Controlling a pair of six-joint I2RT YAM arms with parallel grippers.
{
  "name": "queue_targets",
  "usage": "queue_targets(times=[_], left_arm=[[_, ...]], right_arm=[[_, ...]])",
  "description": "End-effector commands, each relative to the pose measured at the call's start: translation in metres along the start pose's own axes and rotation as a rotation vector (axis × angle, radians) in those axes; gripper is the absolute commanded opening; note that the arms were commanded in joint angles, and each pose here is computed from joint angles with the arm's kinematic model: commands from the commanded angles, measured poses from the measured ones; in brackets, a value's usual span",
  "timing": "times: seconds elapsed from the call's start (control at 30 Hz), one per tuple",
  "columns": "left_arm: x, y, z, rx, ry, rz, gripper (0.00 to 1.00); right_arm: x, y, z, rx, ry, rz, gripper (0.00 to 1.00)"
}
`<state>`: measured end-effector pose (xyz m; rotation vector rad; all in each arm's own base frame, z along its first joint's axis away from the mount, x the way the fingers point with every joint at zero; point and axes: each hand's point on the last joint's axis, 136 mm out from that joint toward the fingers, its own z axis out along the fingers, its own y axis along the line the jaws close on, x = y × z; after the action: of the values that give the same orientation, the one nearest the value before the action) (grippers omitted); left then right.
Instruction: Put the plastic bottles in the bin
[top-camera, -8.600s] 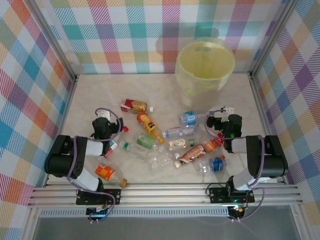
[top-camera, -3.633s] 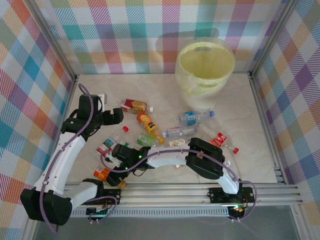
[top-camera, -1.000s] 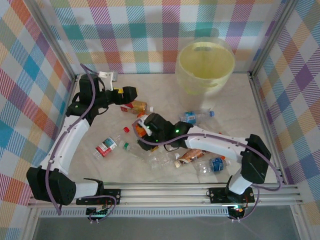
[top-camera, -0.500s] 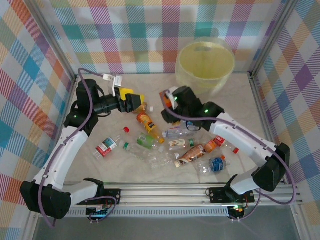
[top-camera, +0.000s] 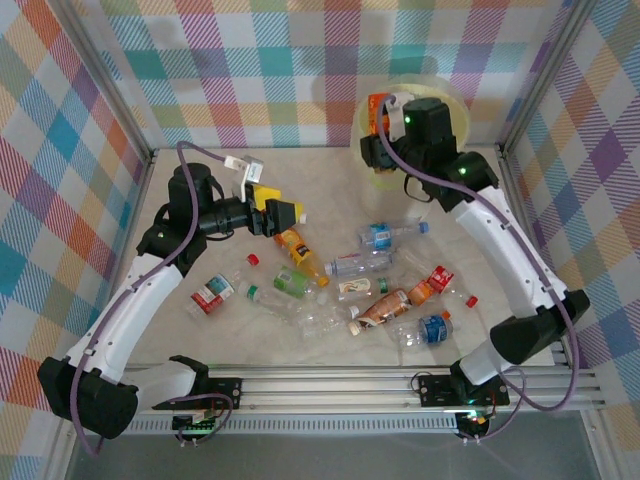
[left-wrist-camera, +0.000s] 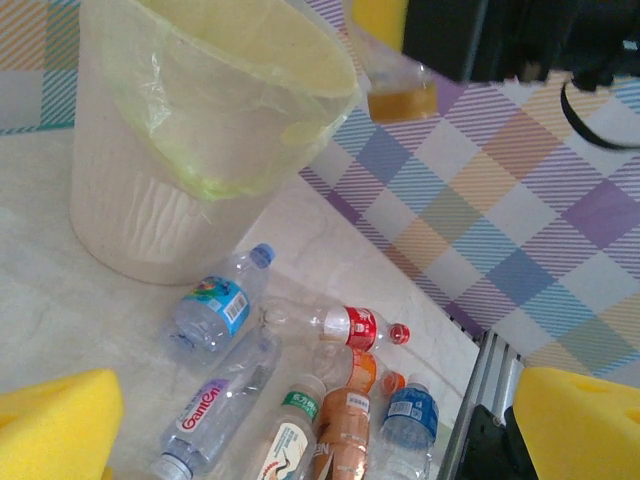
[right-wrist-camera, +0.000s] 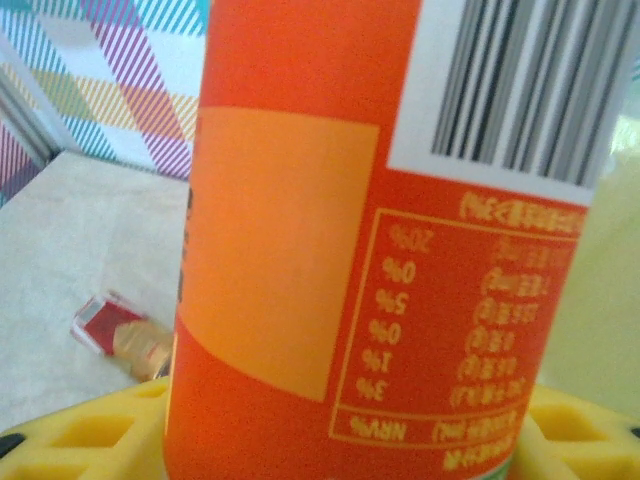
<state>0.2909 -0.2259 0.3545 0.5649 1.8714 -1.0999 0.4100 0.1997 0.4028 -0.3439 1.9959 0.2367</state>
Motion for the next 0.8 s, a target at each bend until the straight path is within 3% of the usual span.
queue_targets(times=[0.0,0.3,0.57,0.77], left_arm=[[0.004,-0.001,0.002,-0.006,0.016,0.014,1.00],[0.004,0.003,0.004,-0.026,0.019,0.019,1.00],[0.014,0.014,0.009,-0.058,0.064,-0.011,1.00],[0.018,0.020,0.013,-0.069,0.086,-0.027,1.00]], right_arm=[[-0.016,-0.016,0.017,0.034,-0.022,0.034,0.60],[-0.023,-0.070,0.060,0.166,0.008,0.142,0.59],[0.006,-0.119,0.093,0.233,0.134,0.186,0.59],[0.036,-0.130,0.114,0.200,0.251,0.204,0.58]])
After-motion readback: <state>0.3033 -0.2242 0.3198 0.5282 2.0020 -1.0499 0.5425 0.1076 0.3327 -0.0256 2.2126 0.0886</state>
